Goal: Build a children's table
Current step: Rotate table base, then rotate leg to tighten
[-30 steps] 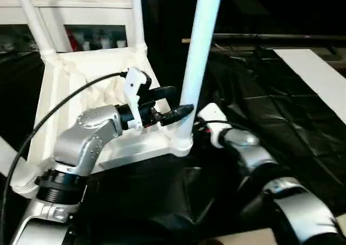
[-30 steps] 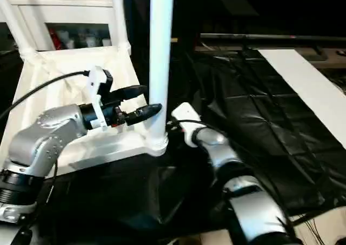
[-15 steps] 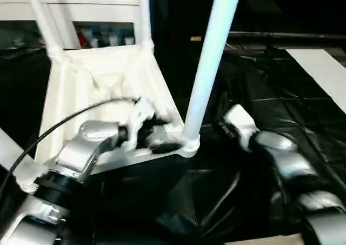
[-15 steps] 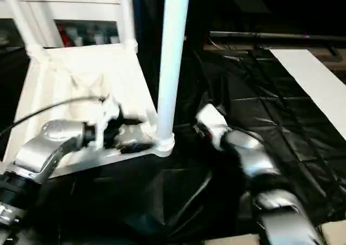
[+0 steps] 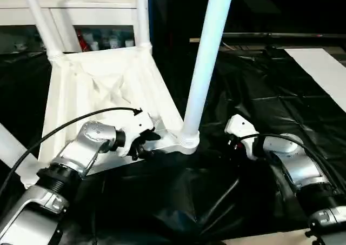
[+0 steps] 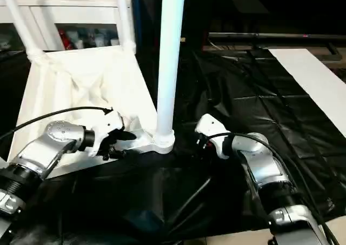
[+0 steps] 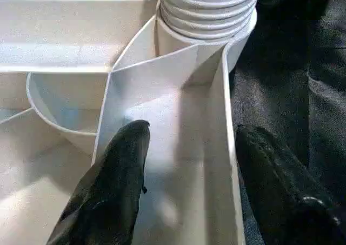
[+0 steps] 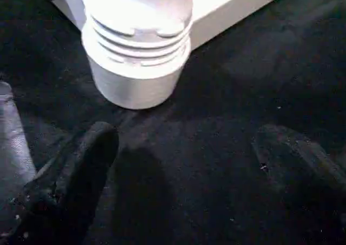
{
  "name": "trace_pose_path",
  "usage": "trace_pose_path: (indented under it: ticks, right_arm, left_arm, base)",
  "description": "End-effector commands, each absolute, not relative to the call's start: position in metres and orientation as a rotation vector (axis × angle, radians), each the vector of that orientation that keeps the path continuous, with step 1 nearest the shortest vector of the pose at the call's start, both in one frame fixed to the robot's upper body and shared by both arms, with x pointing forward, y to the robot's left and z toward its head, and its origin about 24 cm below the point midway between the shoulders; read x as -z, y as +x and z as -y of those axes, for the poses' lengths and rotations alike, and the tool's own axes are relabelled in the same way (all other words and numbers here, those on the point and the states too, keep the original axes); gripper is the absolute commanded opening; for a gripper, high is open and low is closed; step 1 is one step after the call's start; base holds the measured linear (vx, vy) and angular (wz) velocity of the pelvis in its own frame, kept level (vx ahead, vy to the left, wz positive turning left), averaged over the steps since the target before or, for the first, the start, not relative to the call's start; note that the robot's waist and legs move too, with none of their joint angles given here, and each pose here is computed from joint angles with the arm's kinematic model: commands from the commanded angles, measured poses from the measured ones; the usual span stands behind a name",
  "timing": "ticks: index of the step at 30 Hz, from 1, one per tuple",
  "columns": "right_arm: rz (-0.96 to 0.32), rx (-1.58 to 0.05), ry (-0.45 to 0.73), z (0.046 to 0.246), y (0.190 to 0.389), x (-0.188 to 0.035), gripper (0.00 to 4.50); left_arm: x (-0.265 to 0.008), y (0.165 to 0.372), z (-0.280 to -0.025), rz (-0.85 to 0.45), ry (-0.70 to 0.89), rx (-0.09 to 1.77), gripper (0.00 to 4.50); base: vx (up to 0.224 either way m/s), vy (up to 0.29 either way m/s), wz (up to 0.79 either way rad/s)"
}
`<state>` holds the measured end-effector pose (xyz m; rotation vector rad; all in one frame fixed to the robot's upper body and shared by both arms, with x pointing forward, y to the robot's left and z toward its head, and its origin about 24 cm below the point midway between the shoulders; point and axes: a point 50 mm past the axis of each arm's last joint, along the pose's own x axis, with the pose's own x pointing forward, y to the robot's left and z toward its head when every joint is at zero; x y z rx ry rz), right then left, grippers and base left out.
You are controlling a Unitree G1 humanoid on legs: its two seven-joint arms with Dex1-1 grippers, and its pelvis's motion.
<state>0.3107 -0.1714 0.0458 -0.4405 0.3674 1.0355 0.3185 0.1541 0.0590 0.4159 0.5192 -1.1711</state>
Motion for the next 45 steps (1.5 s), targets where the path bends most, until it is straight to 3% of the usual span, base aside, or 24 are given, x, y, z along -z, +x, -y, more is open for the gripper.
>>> trace_pose_path:
  ticks: [1,10,22,32,42,45]
  right_arm:
    - [-0.363,-1.046,-0.431,0.171,0.310,-0.051,4.50]
    - [-0.360,-1.046,-0.406,0.170,0.312,-0.058,4.50]
    - [-0.340,-1.063,-0.355,0.159,0.313,-0.062,4.50]
    - [-0.276,-1.093,-0.249,0.144,0.318,-0.067,4.50]
    - [-0.276,-1.086,-0.237,0.128,0.326,-0.059,4.50]
    - [-0.275,-1.092,-0.225,0.125,0.327,-0.059,4.20]
  left_arm:
    - [-0.061,0.320,-0.161,-0.560,0.421,1.161,2.60]
    - [-0.059,0.316,-0.162,-0.622,0.337,1.172,2.02]
    - [-0.052,0.311,-0.160,-0.642,0.320,1.178,0.90]
    - [-0.050,0.304,-0.155,-0.572,0.312,1.252,0.05]
    - [-0.044,0.299,-0.154,-0.561,0.308,1.288,0.05]
    - [-0.044,0.299,-0.155,-0.561,0.310,1.286,0.00]
  base:
    - [0.000,0.000,0.00]
    - [0.000,0.000,0.00]
    - [0.000,0.000,0.00]
    - [0.000,0.000,0.00]
    - [0.000,0.000,0.00]
    - [0.000,0.000,0.00]
